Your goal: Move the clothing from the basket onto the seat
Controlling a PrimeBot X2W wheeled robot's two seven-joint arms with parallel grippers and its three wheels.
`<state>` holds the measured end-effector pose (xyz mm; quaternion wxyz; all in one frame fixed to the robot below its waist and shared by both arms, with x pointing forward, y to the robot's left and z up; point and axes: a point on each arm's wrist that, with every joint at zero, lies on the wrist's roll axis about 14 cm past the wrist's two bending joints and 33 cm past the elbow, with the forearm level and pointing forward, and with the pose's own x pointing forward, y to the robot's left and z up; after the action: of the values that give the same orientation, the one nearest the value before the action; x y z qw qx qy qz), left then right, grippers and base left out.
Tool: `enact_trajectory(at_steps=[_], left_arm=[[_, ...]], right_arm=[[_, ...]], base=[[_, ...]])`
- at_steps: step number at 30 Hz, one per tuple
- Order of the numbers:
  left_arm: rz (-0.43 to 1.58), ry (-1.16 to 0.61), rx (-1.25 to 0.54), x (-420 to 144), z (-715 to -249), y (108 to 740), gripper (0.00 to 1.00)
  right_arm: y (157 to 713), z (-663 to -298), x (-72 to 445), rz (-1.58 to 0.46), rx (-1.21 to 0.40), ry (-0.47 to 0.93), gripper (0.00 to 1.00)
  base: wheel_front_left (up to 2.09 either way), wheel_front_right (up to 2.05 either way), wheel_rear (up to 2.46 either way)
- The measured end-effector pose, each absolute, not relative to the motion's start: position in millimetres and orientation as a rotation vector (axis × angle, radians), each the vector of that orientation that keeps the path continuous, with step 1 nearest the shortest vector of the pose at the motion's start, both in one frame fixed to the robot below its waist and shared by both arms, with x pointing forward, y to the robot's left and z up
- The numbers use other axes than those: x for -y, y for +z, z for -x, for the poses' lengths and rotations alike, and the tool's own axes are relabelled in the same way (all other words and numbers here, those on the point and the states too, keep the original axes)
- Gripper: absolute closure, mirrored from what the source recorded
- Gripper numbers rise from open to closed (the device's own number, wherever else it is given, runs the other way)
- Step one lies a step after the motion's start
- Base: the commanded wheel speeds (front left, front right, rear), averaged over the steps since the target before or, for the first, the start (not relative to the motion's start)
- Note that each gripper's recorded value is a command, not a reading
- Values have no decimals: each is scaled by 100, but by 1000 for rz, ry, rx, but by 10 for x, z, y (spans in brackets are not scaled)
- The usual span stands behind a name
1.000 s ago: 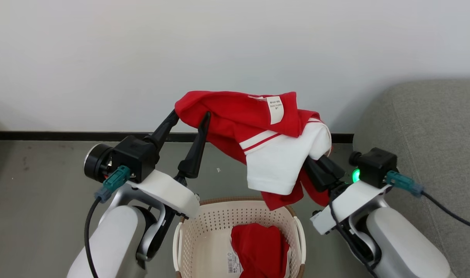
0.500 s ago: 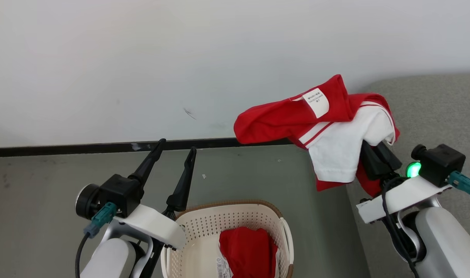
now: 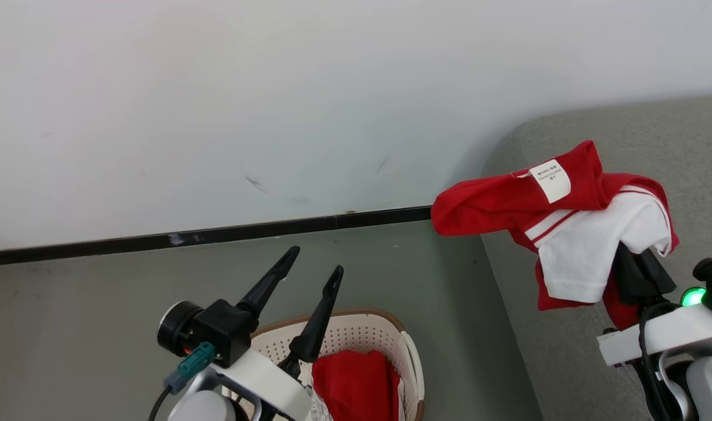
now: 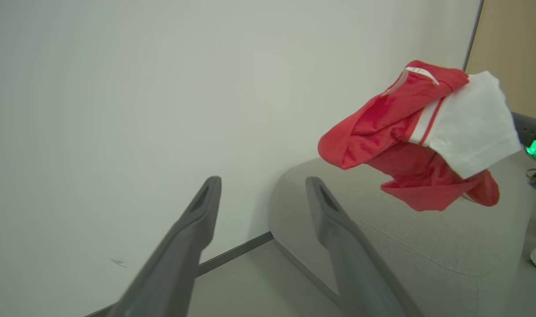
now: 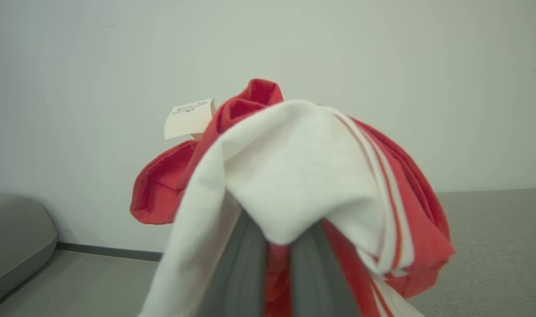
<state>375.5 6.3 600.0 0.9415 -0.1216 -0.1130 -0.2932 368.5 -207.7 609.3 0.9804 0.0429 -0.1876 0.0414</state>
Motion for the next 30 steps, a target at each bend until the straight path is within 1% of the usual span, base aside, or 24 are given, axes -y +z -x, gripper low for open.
enact_trajectory(at_steps=[3, 7, 17, 30], left_arm=[[257, -659, 228, 102, -3688, 6006, 0], [328, -739, 208, 342, -3552, 6000, 0], [359, -905, 164, 801, -3294, 5944, 0], [370, -1014, 140, 1125, -3198, 5888, 0]], right_arm=[[6047, -3586, 2231, -65, 368, 35, 100], [5989, -3443, 2420, -52, 356, -26, 100], [5872, -3078, 2790, -32, 329, -162, 100], [5739, -2719, 3056, -28, 292, -286, 100]], base=[[0, 0, 0], [0, 0, 0], [0, 0, 0], [0, 0, 0]])
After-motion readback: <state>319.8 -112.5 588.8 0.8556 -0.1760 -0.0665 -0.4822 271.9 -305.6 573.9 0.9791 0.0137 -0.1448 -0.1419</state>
